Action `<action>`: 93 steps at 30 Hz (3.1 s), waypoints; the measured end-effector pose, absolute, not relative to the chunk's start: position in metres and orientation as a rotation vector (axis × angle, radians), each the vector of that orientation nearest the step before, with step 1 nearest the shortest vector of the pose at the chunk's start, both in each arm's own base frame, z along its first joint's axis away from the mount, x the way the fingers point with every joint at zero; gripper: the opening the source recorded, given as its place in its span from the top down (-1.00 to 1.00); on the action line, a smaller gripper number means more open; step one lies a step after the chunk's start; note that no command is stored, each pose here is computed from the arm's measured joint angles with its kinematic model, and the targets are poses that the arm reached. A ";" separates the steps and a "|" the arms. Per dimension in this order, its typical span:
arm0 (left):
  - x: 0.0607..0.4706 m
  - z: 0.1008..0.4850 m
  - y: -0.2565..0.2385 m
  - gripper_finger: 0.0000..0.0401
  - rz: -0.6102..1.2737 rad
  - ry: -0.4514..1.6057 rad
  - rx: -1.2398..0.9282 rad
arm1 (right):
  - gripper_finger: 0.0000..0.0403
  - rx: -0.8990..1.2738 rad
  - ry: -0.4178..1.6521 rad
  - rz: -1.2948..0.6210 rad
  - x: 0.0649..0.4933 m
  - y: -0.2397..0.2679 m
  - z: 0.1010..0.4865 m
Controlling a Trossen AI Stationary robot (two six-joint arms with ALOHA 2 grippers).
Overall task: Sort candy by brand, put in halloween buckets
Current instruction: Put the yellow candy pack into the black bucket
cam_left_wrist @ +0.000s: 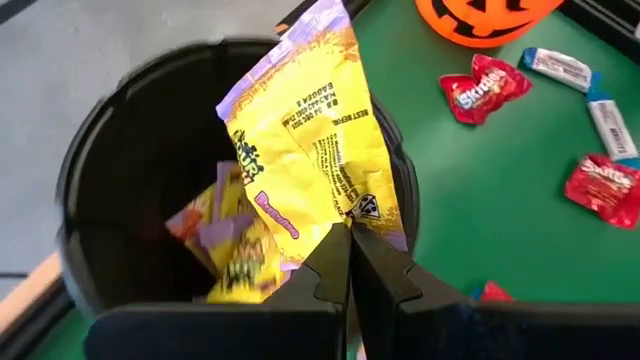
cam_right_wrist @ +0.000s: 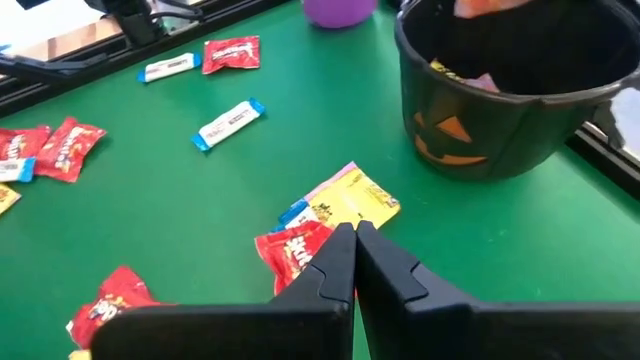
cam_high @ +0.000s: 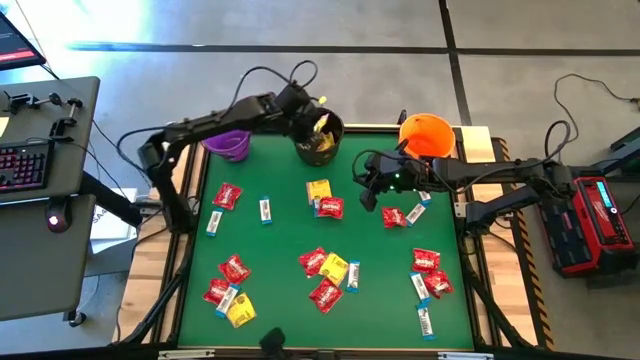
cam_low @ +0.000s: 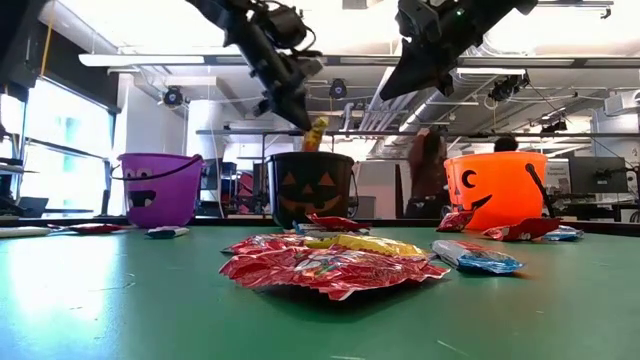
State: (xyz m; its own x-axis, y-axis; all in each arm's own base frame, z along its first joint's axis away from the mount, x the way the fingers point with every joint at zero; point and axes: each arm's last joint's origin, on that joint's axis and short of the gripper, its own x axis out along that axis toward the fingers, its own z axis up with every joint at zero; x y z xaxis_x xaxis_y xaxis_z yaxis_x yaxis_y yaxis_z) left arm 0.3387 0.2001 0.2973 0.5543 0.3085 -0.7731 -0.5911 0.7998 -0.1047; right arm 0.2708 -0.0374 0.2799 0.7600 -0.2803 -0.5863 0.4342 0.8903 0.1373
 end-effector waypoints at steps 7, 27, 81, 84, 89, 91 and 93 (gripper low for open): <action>0.353 0.281 0.215 1.00 0.542 0.859 -0.370 | 1.00 0.279 0.589 -0.397 0.271 -0.037 0.280; 0.356 0.278 0.212 0.51 0.496 0.892 -0.295 | 1.00 0.305 0.578 -0.433 0.271 -0.038 0.280; 0.241 0.272 0.060 1.00 0.368 0.312 -0.281 | 0.83 0.644 0.918 -0.249 0.232 0.045 0.208; 0.233 0.265 0.059 1.00 0.369 0.325 -0.282 | 0.66 0.651 0.897 -0.206 0.234 0.055 0.210; 0.228 0.260 0.057 1.00 0.369 0.343 -0.283 | 0.33 0.660 0.781 -0.100 0.250 0.070 0.210; 0.228 0.259 0.057 1.00 0.370 0.345 -0.283 | 0.23 0.665 0.760 -0.076 0.259 0.077 0.203; 0.228 0.259 0.057 1.00 0.369 0.347 -0.279 | 0.15 0.674 0.726 -0.050 0.270 0.083 0.195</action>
State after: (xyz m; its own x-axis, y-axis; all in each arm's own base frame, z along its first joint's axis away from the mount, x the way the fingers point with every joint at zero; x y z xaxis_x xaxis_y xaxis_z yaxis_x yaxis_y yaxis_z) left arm 0.2277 0.0571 0.2593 0.8753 0.3017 -0.3779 -0.3957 0.8961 -0.2011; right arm 0.2703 0.0832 0.1953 0.7562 0.1829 -0.6283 0.2674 0.7899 0.5518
